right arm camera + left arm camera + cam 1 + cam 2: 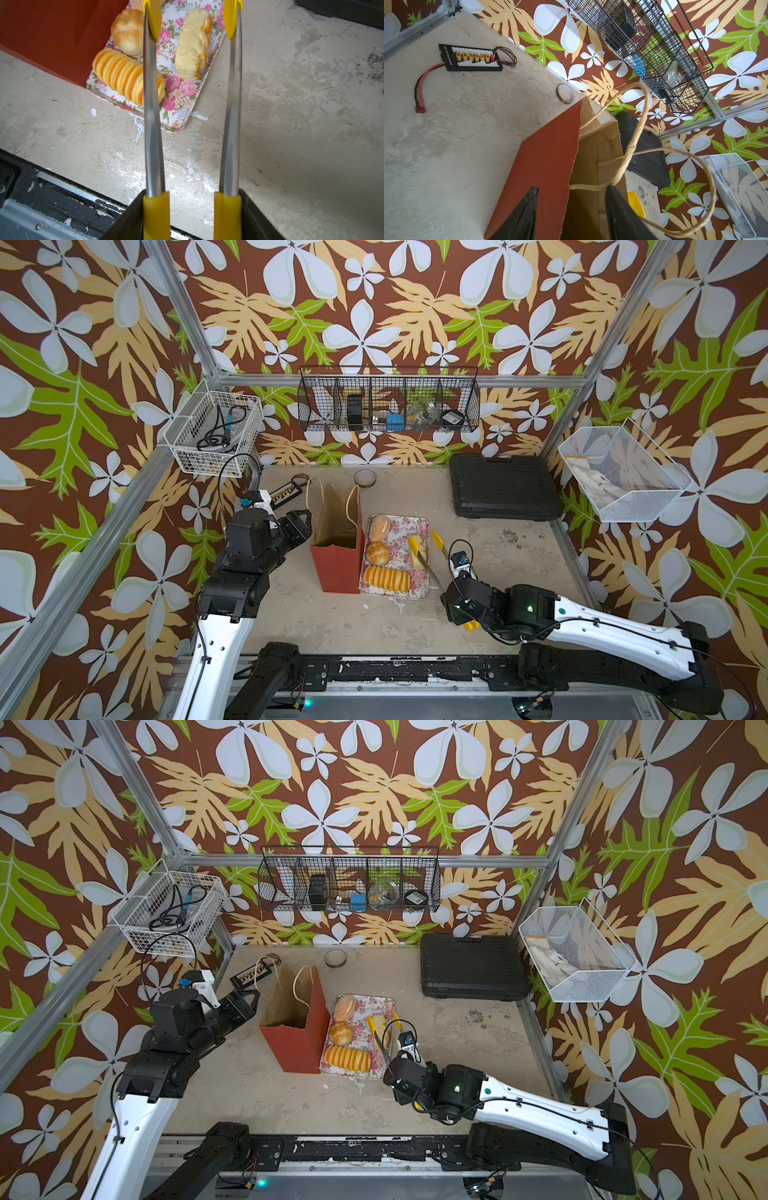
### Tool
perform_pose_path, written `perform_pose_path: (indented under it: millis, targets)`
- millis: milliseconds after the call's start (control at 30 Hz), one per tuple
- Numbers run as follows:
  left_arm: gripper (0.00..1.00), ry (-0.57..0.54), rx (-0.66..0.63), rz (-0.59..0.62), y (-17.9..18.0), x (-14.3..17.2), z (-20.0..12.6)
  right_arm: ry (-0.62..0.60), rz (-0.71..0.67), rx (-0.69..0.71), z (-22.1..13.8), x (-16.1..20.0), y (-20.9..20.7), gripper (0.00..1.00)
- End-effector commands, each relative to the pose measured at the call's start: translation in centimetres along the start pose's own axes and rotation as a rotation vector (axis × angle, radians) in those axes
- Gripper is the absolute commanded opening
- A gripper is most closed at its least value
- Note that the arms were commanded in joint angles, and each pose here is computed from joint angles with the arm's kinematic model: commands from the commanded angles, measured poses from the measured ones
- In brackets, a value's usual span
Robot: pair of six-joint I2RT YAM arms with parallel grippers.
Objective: Pack bread into a paper bag
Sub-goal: Pick up the fake bread from the plate.
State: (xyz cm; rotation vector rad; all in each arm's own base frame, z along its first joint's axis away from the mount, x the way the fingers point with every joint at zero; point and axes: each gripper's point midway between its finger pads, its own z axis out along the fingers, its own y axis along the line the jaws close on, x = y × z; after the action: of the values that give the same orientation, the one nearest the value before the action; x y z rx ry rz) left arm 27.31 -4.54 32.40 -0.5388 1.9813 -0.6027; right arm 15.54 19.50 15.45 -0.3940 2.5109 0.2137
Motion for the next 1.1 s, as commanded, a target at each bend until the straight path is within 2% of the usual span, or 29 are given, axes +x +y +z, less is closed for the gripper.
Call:
perform_pose_path:
  millis: [0,467,600,867,1067]
  targets:
    - [0.56,-0.007,-0.019,-0.001,0.4,-0.1,-0.1,-0.01,-0.006,-0.048,1.2,-0.4,1.4,0.65]
    - [0.56,0.003,-0.046,0.005,1.0,0.2,0.2,0.049,0.006,-0.02,4.3,1.2,-0.2,0.65]
    - [0.56,0.005,-0.047,0.005,1.0,0.3,0.3,0.057,0.001,-0.027,4.7,1.1,-0.1,0.61]
    - [0.56,0.004,-0.053,0.003,1.1,0.3,0.4,0.077,-0.021,-0.012,4.4,0.6,-0.1,0.39]
    - [0.56,0.002,-0.059,0.005,1.3,0.3,0.4,0.049,-0.022,0.008,3.0,-0.9,-0.4,0.08]
